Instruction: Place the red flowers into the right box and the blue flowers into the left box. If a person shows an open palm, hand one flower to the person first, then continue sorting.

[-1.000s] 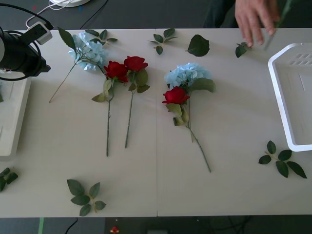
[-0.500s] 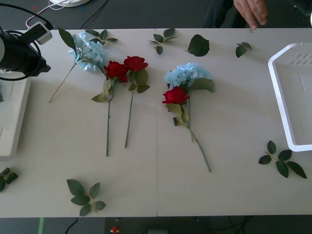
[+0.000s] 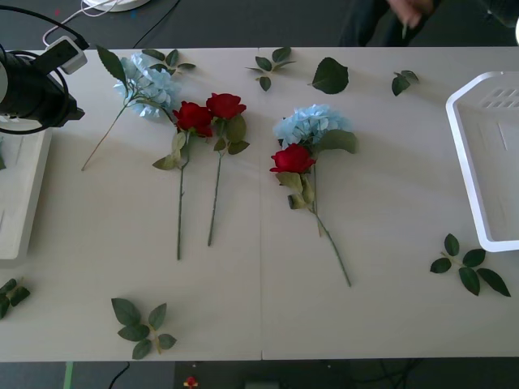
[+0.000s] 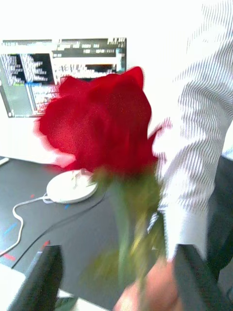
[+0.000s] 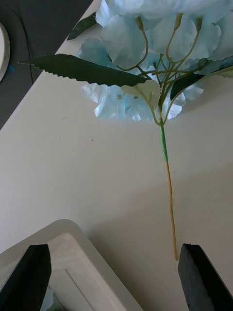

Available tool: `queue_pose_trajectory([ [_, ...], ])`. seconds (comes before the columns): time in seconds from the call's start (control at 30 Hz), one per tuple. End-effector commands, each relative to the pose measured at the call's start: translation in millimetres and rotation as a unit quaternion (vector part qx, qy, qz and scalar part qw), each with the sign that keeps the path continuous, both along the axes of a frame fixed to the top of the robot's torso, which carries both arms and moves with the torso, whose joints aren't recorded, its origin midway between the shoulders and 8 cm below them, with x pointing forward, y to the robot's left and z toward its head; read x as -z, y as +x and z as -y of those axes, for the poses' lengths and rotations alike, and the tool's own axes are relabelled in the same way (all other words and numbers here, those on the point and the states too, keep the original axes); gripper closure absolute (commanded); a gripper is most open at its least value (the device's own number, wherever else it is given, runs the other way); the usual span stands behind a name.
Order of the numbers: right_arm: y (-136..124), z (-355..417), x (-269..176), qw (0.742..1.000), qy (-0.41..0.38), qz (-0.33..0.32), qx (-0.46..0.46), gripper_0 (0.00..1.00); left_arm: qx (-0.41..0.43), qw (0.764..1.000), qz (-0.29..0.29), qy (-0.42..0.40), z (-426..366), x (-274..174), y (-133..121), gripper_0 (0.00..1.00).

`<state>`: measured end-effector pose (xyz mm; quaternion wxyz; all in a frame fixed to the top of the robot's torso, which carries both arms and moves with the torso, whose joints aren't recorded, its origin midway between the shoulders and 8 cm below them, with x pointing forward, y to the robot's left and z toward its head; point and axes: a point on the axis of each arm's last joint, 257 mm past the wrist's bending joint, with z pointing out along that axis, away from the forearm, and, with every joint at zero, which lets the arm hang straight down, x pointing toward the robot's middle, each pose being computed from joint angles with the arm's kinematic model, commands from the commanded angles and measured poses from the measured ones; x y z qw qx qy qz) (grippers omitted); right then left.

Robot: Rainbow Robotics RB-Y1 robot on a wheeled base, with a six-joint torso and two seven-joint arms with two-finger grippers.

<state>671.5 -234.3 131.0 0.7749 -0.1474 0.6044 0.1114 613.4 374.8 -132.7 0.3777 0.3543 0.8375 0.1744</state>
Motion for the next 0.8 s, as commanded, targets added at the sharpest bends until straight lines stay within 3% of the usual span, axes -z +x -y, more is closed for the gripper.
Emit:
queue_pose_trajectory([
  [0.03, -5.1, -5.9, -1.7, 1.0, -0.018, -0.012, -0.01, 0.0, 0.023, 0.999, 0.014, 0.019, 6.1, -8.7, 2.7, 0.25],
  [0.2, -9.9, 7.9, 17.7, 0.996, -0.032, -0.085, -0.02, 0.0, 0.023, 0.999, 0.014, 0.019, 6.1, -8.7, 2.7, 0.24],
  [0.33, -25.9, 19.4, 42.8, 0.982, -0.03, -0.181, -0.046, 0.0, 0.023, 0.999, 0.014, 0.019, 6.1, -8.7, 2.7, 0.24],
  [0.5, -58.9, 36.8, 88.3, 0.945, -0.046, -0.319, -0.062, 0.0, 0.023, 0.999, 0.014, 0.019, 6.1, -8.7, 2.7, 0.24],
  [0.53, -65.0, 37.8, 96.6, 0.936, -0.043, -0.343, -0.064, 0.0, 0.017, 1.0, -0.013, 0.013, 3.7, 27.1, -7.3, 0.24],
  [0.6, -78.5, 39.9, 113.7, 0.916, -0.031, -0.394, -0.064, 0.0, 0.019, 1.0, -0.013, 0.007, 7.9, 34.0, -8.5, 0.25],
  [0.8, -102.1, 33.1, 158.6, 0.863, 0.013, -0.504, -0.033, 0.0, 0.022, 0.999, 0.025, 0.016, 3.7, 26.6, 0.7, 0.24],
])
